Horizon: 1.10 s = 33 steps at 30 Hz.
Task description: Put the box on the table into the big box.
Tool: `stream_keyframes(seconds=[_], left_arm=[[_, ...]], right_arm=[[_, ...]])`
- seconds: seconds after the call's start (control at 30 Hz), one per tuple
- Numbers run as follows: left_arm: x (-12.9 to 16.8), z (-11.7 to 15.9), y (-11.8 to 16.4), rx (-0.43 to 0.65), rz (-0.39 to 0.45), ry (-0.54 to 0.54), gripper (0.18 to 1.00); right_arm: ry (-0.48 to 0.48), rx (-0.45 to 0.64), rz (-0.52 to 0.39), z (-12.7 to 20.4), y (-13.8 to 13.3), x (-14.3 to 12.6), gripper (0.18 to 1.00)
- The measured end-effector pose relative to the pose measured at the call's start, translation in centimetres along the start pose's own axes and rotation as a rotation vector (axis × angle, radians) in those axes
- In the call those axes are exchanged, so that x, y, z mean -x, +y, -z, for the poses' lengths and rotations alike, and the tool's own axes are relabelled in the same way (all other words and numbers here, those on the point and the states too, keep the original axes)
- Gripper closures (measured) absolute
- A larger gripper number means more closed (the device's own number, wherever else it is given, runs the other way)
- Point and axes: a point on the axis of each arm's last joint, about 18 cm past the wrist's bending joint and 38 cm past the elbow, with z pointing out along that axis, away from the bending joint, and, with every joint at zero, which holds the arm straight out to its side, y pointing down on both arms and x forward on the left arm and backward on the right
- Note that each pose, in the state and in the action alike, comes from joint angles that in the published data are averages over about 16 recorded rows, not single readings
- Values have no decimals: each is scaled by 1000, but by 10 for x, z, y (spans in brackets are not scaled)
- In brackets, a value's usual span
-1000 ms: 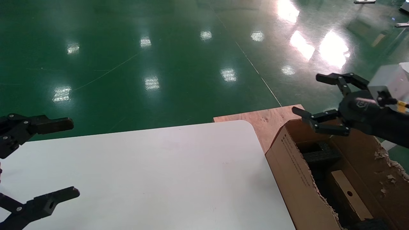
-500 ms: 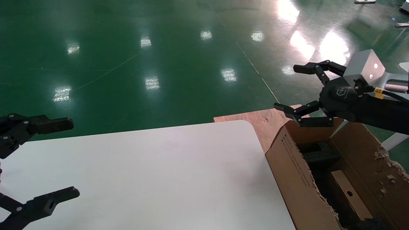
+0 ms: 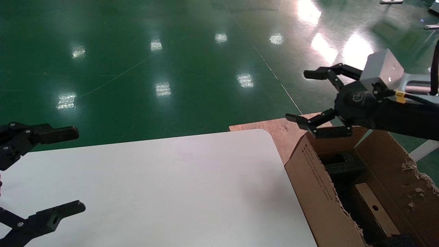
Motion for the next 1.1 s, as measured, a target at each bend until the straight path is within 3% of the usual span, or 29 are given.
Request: stream_keyframes(seconds=[0.57,1.1], left_arm=[[0,0,0,0,0,0,184],[0,0,0,0,0,0,184]], right_arm=[[-255,-109,49,-50,-54,18,178],[-457,-263,-9,-87,-77,55,178]])
